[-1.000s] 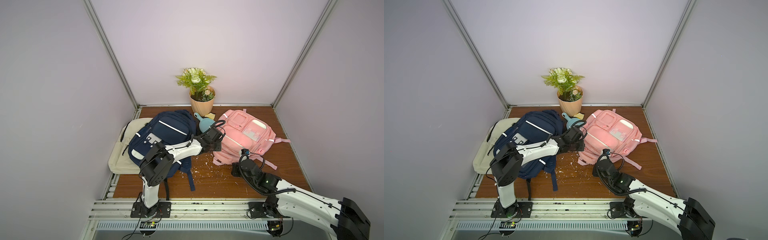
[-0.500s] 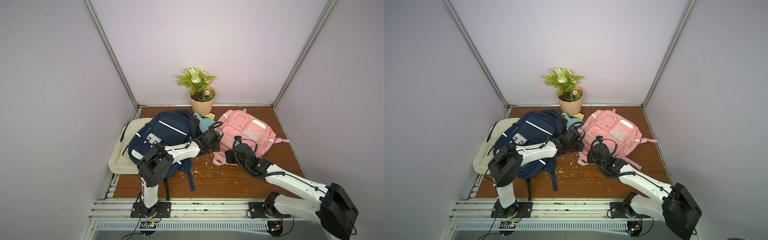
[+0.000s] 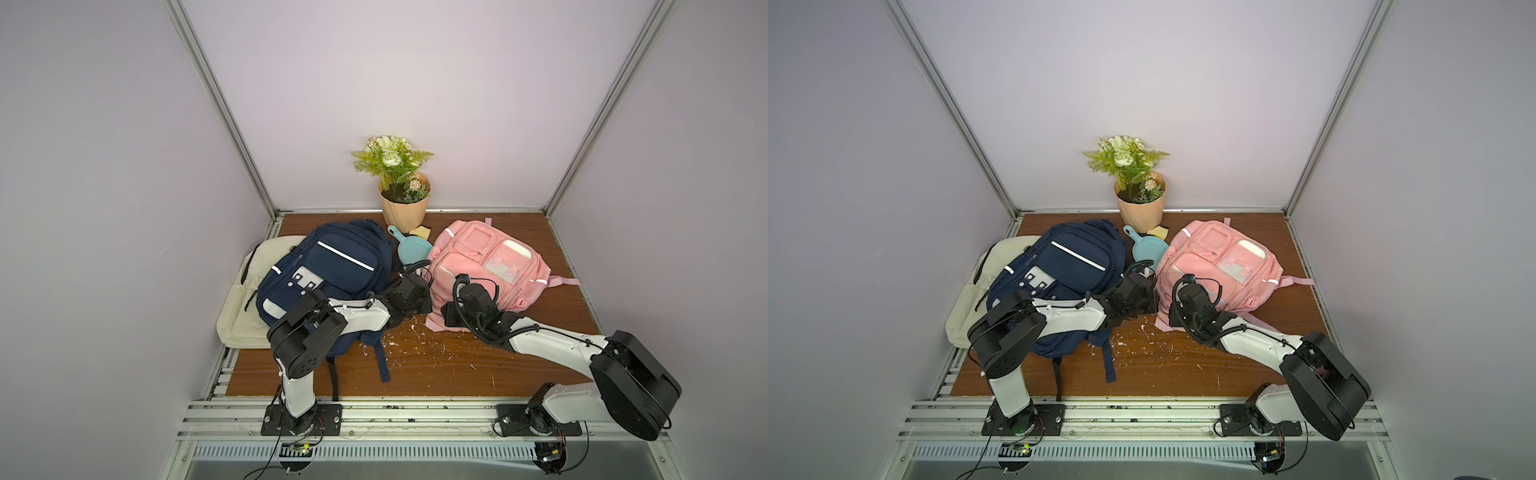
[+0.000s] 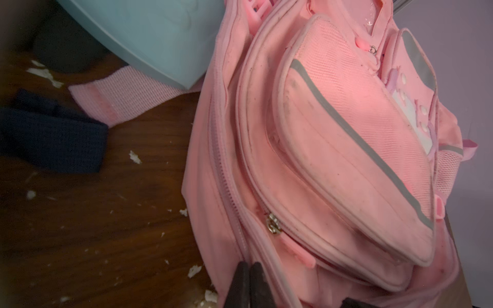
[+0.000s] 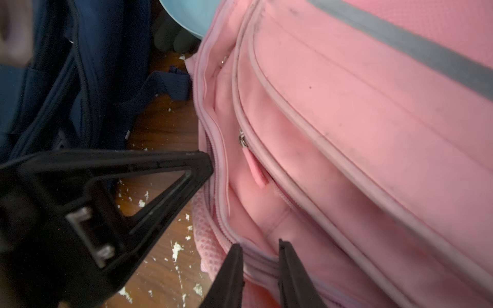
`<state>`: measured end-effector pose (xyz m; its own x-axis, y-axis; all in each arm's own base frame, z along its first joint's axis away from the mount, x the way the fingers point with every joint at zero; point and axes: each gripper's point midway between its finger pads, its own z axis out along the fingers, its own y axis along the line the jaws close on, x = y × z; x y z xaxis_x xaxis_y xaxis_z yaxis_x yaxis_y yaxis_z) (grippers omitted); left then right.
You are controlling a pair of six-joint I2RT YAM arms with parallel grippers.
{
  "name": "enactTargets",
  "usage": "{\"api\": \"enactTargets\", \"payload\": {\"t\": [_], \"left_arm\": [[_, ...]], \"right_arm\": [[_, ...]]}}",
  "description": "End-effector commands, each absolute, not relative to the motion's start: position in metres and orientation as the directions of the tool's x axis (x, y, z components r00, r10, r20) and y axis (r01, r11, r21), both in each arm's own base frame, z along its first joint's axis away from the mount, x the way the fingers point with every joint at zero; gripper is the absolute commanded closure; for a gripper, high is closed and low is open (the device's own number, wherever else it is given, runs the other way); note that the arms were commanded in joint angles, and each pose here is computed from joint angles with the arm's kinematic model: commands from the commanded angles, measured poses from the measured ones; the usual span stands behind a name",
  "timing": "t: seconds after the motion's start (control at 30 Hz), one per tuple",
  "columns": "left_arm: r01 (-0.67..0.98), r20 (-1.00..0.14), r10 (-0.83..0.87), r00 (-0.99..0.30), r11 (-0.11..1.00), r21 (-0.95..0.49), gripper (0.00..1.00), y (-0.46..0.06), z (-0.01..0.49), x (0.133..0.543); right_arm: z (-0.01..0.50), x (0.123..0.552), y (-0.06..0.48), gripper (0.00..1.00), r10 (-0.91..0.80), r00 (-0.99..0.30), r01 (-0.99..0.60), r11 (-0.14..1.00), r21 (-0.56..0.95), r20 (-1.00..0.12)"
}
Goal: Zip up the backpack
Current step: Zip the zipper on the backpack.
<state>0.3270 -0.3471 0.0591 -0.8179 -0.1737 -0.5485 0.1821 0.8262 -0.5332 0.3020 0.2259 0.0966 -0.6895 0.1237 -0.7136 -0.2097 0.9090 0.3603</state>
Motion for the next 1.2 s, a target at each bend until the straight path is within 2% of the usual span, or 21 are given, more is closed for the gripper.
{"api": "enactTargets", "payload": {"t": [0.0,0.37,0.9,1.17], "left_arm": [[0.117,-0.432,-0.111,-0.895,0.876,-0.468,0.92,-0.328,0.007,0.294],[0.114,-0.434,-0.111,-0.894,0.880,-0.461,0.93,-0.327,0.006,0.294],[0.096,-0.421,-0.122,-0.899,0.882,-0.461,0.98,-0.321,-0.003,0.283],[0.084,-0.425,-0.131,-0.895,0.888,-0.452,0.98,-0.315,-0.002,0.282]], "right_arm": [[0.118,0.312,0.227,0.70,0.109,-0.632,-0.242,0.913,0.329,-0.767],[0.108,0.336,0.233,0.71,0.039,-0.620,-0.253,0.935,0.247,-0.784],[0.097,0.368,0.258,0.72,0.003,-0.618,-0.270,0.938,0.216,-0.786],[0.089,0.367,0.253,0.90,0.022,-0.620,-0.245,0.944,0.220,-0.785]]}}
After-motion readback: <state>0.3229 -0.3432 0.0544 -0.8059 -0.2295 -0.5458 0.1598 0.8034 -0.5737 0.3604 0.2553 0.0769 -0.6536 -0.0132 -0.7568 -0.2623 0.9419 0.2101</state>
